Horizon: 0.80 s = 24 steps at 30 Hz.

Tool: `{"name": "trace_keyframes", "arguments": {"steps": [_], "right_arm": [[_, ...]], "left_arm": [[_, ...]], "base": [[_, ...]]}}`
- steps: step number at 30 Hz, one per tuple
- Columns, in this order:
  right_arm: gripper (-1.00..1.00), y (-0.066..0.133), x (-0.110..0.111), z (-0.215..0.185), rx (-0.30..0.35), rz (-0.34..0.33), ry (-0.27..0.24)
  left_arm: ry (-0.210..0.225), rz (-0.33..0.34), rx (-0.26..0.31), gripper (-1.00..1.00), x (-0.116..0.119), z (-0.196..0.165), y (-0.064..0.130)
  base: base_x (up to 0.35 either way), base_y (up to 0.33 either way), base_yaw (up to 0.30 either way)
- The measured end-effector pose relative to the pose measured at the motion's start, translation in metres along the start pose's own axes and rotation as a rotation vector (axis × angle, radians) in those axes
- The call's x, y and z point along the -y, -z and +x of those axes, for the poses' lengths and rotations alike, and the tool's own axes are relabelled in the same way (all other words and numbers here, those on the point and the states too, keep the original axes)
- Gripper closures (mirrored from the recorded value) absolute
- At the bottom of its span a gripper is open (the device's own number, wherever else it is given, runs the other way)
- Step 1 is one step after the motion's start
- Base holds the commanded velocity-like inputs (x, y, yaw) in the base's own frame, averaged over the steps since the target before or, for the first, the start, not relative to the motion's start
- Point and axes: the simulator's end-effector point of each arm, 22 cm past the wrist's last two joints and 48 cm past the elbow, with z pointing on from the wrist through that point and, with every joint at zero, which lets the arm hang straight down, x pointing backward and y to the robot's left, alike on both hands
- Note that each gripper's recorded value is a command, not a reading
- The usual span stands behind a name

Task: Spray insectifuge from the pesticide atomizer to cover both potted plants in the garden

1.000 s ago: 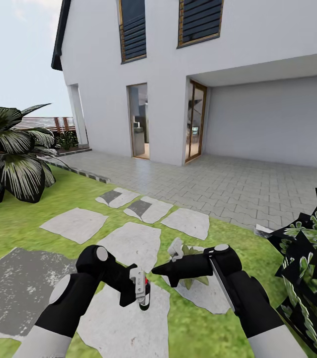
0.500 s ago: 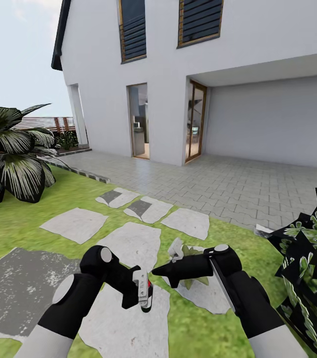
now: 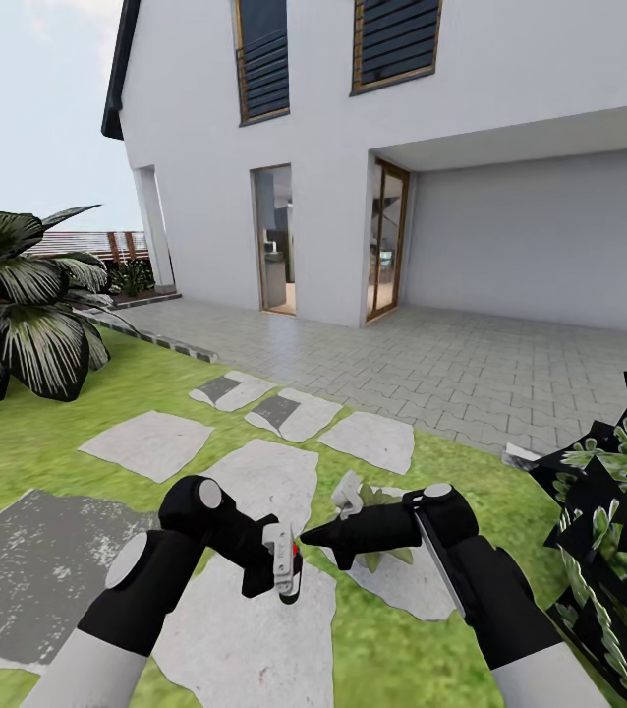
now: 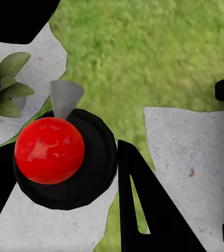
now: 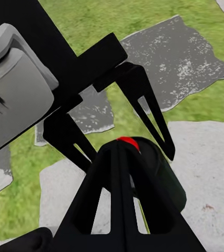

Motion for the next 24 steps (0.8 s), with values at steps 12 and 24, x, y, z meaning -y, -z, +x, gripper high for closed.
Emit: {"name": "trace_keyframes", "arguments": {"steps": [12, 24], "right_arm": [[1.0, 0.0004, 0.0005, 0.0003, 0.0, 0.001, 0.001], [1.0, 0.0002, 0.0018, 0.0019, -0.007, 0.007, 0.005]], "left_arm": [[-0.016, 0.01, -0.006, 1.0, 0.0038, -0.0029, -0.0032], [-0.029, 0.016, -0.013, 1.0, 0.0059, -0.0043, -0.005]], "base": [[0.0, 0.0, 0.0], [0.0, 0.0, 0.0]]}}
